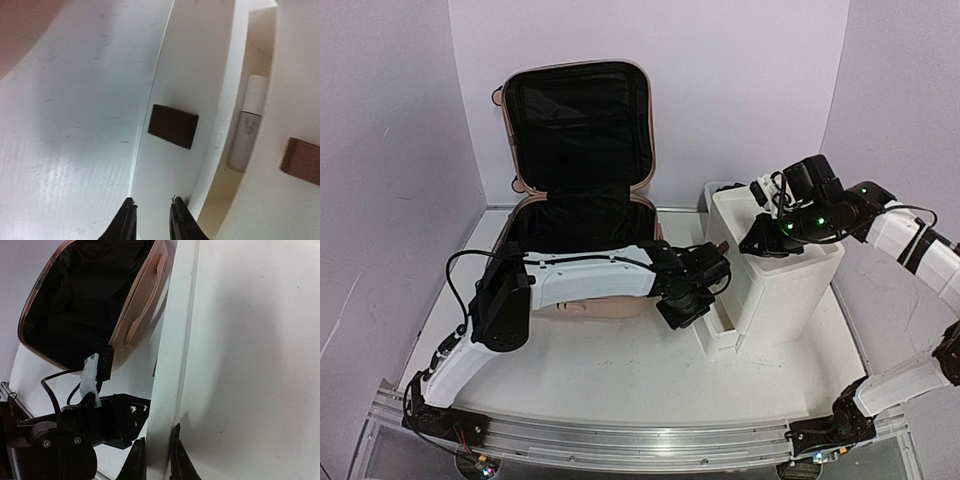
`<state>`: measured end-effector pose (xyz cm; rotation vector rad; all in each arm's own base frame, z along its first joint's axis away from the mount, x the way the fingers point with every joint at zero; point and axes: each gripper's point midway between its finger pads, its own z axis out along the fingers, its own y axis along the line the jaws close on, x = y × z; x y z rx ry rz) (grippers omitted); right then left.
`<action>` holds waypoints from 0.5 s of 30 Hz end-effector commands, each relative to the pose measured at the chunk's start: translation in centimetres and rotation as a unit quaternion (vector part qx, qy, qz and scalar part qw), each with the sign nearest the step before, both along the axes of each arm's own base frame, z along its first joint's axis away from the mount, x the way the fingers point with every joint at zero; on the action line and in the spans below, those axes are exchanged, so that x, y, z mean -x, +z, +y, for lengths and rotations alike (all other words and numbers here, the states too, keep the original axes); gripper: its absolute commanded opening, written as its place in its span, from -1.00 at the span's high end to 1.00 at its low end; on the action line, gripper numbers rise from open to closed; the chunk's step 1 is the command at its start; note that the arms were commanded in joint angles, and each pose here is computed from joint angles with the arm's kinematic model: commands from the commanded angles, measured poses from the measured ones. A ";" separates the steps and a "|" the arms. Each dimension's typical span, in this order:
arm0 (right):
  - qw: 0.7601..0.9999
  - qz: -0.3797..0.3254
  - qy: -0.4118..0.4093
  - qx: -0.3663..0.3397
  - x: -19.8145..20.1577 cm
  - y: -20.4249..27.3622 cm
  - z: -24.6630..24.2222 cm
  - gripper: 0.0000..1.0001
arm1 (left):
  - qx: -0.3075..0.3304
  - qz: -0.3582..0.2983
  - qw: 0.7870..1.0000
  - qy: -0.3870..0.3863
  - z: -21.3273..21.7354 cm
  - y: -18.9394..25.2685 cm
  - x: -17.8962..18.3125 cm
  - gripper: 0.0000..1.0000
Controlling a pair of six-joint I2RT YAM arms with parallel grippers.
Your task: Open, take out, and arrange the luggage
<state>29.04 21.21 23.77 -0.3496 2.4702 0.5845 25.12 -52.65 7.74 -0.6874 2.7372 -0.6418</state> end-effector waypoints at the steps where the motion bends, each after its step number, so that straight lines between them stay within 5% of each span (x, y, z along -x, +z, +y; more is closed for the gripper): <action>1: 0.998 0.055 0.033 0.011 2.5 -2.3 0.4 1.00 | 0.132 -0.090 0.985 -0.066 -6.0 6.1 -2.5 0.49; 10: 0.997 0.052 0.052 0.004 2.8 -1.9 0.8 1.00 | 0.264 -0.099 0.950 -0.136 -11.4 7.0 -2.9 0.40; 15: 0.999 0.037 0.033 0.016 2.3 -1.6 0.0 1.00 | 0.230 -0.141 0.955 -0.122 -8.8 9.2 -3.9 0.49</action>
